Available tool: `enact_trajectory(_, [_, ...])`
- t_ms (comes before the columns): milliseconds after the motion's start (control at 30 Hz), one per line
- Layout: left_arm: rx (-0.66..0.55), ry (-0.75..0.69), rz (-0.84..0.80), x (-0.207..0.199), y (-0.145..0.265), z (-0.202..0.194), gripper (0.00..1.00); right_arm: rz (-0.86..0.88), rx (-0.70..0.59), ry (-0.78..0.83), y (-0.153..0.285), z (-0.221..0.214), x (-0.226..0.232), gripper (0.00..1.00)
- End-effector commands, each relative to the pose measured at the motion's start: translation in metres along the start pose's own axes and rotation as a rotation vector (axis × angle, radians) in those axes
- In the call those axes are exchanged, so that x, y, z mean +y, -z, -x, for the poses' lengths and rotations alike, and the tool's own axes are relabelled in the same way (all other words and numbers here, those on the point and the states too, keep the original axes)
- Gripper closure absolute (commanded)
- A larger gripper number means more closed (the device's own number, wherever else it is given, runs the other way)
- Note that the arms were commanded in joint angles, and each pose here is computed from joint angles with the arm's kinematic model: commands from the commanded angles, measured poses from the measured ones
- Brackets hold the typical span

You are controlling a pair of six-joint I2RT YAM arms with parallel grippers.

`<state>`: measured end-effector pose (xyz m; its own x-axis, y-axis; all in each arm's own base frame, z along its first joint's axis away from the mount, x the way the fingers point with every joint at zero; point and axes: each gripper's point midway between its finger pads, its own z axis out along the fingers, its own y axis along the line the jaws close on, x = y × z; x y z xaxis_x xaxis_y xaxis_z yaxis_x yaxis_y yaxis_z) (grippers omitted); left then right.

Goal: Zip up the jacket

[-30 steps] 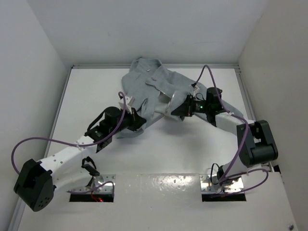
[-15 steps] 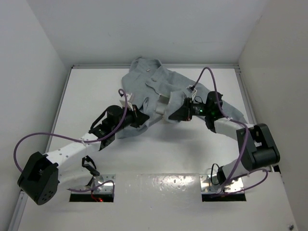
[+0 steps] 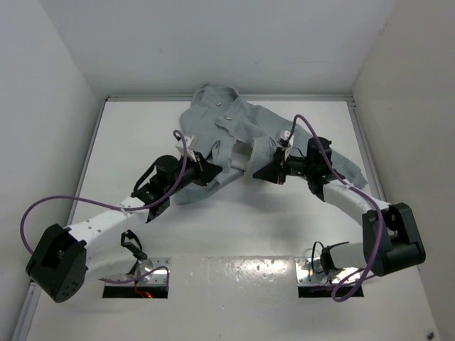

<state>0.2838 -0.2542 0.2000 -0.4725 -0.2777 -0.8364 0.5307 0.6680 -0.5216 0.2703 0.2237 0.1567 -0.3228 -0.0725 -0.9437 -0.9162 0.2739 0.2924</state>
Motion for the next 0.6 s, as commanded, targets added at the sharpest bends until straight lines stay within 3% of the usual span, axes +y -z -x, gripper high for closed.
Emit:
enact_trajectory(0, [-0.161, -0.070, -0.133, -0.027, 0.002, 0.040, 1.00, 0.052, -0.059, 0.071, -0.006, 0.022, 0.010, 1.00])
enact_trajectory(267, [-0.299, -0.175, -0.243, -0.049, 0.010, 0.042, 1.00, 0.110, -0.086, -0.069, -0.017, 0.035, 0.033, 1.00])
enact_trajectory(567, [-0.331, -0.060, -0.294, -0.061, 0.012, 0.050, 1.00, 0.137, -0.092, -0.138, -0.020, 0.041, 0.041, 1.00])
